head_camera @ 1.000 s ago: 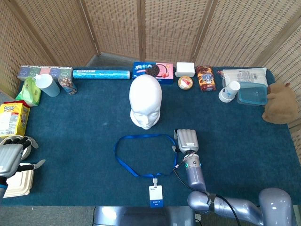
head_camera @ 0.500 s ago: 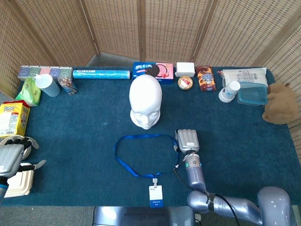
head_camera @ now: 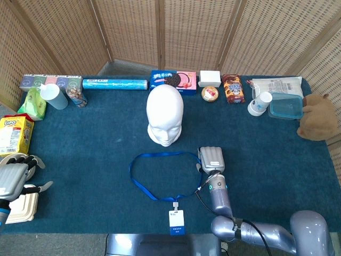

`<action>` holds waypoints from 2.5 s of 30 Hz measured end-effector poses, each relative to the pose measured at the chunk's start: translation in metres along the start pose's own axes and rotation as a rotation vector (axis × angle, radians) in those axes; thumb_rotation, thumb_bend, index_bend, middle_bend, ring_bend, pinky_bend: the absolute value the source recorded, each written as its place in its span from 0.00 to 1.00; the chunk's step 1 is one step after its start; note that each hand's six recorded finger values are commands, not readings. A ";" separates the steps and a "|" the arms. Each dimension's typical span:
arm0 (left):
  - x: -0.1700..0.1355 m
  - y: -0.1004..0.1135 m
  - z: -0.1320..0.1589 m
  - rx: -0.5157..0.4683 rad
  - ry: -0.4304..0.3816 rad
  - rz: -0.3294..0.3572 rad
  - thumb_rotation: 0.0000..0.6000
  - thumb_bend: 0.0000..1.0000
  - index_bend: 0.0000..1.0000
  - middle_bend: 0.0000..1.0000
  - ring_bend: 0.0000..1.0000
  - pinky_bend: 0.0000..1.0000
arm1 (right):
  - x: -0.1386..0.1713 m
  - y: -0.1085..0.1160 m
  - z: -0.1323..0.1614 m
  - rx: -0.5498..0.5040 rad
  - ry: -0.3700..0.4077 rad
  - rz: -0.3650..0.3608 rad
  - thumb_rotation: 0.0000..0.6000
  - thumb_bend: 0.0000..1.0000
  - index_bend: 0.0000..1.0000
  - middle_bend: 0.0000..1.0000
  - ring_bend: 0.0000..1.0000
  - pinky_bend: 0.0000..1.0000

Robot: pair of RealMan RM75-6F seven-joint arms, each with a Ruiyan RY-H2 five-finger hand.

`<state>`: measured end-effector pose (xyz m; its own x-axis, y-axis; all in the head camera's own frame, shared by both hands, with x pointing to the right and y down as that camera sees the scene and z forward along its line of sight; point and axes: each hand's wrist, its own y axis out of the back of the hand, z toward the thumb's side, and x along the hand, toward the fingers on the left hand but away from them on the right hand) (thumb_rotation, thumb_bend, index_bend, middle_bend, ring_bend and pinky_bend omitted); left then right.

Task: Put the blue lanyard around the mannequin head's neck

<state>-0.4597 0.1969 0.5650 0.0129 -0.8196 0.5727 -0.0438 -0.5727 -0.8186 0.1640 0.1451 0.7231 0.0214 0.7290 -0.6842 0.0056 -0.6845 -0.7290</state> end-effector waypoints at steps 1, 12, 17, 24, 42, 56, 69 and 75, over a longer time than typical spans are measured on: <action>0.000 0.000 0.000 0.000 0.001 0.000 0.68 0.17 0.42 0.34 0.29 0.19 | 0.000 0.000 0.001 0.002 0.002 0.000 0.91 0.37 0.51 0.99 1.00 1.00; -0.002 -0.001 -0.003 -0.002 0.006 -0.003 0.68 0.17 0.42 0.34 0.29 0.19 | 0.001 -0.002 0.008 0.015 0.004 0.016 0.91 0.39 0.52 0.99 1.00 1.00; -0.003 -0.001 -0.005 -0.003 0.007 -0.003 0.67 0.17 0.42 0.34 0.29 0.19 | 0.000 -0.002 0.009 0.020 0.002 0.017 0.91 0.40 0.53 0.99 1.00 1.00; -0.003 -0.001 -0.007 -0.005 0.011 -0.004 0.68 0.17 0.42 0.34 0.29 0.19 | -0.001 -0.003 0.008 0.031 -0.005 0.023 0.90 0.42 0.54 0.99 1.00 1.00; -0.002 -0.001 -0.007 -0.002 0.005 -0.011 0.67 0.20 0.42 0.34 0.29 0.19 | -0.001 -0.006 0.008 0.063 -0.012 0.035 0.97 0.49 0.58 0.99 1.00 1.00; 0.023 0.002 0.019 0.052 -0.058 -0.015 0.67 0.20 0.42 0.52 0.52 0.54 | 0.007 0.000 0.014 0.035 0.018 0.034 0.99 0.50 0.59 0.99 1.00 1.00; 0.068 -0.019 0.091 0.162 -0.183 -0.110 0.67 0.19 0.45 1.00 1.00 0.92 | 0.013 -0.002 0.017 0.013 0.040 0.048 1.00 0.50 0.59 0.99 1.00 1.00; 0.087 -0.031 0.129 0.179 -0.199 -0.128 0.67 0.23 0.51 1.00 1.00 1.00 | 0.016 0.000 0.016 0.005 0.047 0.045 1.00 0.50 0.59 0.99 1.00 1.00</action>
<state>-0.3283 0.1417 0.6348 0.2033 -0.7175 0.6663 0.1472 -0.6504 -0.7452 0.1485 0.1572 0.7120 0.0680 0.6960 -0.7149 -0.0016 -0.7164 -0.6977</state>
